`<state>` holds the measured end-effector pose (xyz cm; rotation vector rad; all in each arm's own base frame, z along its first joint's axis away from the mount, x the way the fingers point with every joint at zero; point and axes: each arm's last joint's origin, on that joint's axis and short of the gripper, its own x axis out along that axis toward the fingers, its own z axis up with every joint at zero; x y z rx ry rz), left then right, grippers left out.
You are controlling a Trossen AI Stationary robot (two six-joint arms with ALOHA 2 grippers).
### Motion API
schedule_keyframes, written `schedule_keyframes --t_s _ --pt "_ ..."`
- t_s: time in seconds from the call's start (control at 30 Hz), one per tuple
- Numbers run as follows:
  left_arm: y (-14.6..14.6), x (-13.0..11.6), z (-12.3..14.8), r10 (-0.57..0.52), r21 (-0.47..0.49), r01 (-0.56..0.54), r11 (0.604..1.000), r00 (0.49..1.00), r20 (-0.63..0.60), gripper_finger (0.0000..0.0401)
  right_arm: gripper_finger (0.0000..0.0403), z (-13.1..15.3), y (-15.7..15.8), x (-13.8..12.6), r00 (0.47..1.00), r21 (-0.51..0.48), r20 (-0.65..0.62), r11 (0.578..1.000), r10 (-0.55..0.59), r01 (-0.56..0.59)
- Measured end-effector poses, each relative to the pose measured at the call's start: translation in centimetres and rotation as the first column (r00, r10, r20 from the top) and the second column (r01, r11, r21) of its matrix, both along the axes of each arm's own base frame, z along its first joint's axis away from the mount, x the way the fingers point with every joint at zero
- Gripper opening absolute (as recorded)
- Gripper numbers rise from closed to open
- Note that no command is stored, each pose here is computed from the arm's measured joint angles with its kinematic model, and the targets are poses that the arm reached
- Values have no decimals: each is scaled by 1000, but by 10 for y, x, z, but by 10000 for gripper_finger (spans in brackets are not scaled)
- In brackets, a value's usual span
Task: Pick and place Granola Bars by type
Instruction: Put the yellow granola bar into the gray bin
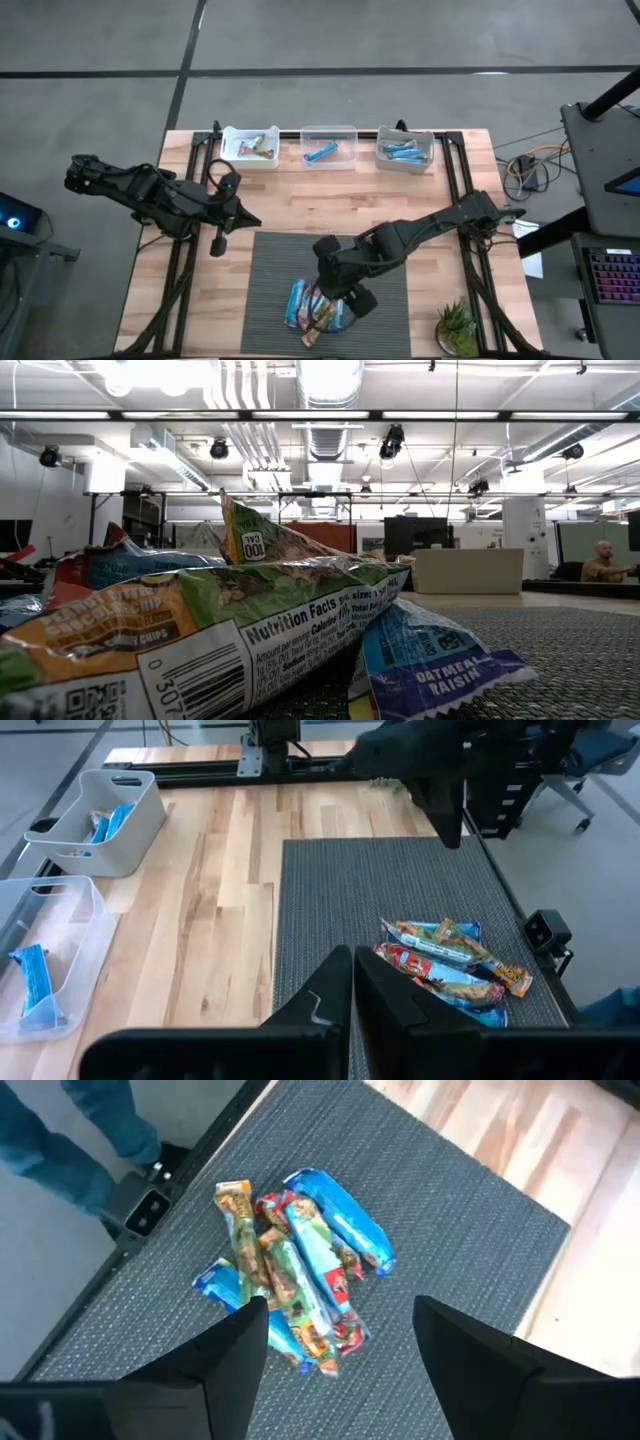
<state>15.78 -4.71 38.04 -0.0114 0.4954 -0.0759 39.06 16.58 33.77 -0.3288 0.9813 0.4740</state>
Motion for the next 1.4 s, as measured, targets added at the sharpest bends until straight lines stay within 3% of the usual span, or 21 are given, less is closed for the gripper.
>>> schedule_keyframes --t_s 0.5,1.4 --pt "1 -2 1 -4 6 4 1000 1000 7 0 236 -22 15 -5 997 -28 -63 999 36 -38" --pt "0 -1 1 -4 4 4 1000 1000 9 0 241 -113 29 27 968 -128 -241 987 63 -96"
